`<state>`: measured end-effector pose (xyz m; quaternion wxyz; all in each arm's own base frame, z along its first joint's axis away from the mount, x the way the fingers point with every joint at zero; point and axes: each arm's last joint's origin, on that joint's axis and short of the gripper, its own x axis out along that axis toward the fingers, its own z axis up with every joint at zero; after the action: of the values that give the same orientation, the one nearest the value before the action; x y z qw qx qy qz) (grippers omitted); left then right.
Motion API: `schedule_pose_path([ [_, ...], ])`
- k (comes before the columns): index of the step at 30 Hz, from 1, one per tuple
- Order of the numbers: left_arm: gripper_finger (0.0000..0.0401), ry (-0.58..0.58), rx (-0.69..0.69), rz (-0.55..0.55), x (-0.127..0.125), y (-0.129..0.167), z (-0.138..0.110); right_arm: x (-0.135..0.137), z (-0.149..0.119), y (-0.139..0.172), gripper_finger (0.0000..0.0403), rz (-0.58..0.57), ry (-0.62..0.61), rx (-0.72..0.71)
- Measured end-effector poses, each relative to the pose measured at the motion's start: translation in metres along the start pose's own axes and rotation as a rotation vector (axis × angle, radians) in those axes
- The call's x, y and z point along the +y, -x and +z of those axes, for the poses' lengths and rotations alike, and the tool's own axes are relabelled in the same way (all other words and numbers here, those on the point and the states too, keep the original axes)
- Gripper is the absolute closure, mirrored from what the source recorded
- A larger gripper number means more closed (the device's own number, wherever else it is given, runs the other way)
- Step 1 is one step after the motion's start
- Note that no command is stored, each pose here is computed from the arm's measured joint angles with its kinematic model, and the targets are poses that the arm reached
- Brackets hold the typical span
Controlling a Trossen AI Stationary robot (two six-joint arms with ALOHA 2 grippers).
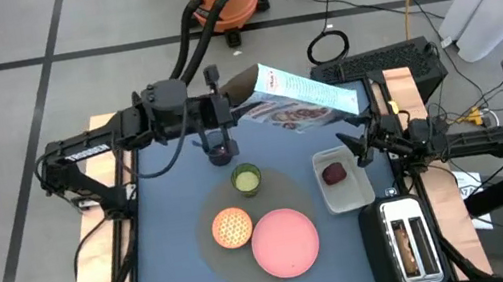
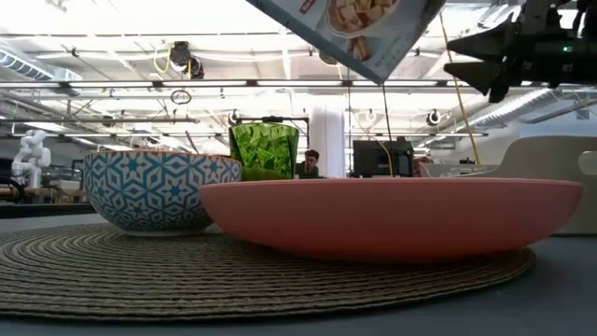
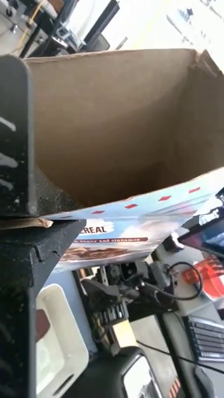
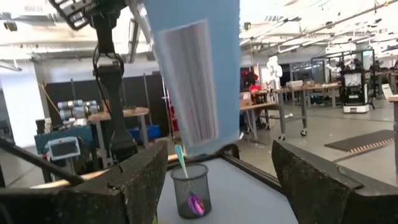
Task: Arrange a breakfast setting
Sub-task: Pour the cereal from the cereal box into the red bowl
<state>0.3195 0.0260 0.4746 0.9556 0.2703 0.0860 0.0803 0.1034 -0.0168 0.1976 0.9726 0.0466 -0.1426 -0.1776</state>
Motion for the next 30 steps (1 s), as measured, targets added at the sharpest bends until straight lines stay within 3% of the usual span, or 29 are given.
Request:
schedule_pose_path([
  [23, 0.0401, 0.005, -0.046, -0.004, -0.005, 0.001, 0.007, 0.004, 0.000, -0.012, 0.0121, 0.007, -0.085, -0.035],
  [30, 0.0401, 0.013, -0.046, -0.004, -0.005, 0.001, 0.007, 0.004, -0.001, -0.012, 0.0069, 0.006, -0.076, -0.030],
])
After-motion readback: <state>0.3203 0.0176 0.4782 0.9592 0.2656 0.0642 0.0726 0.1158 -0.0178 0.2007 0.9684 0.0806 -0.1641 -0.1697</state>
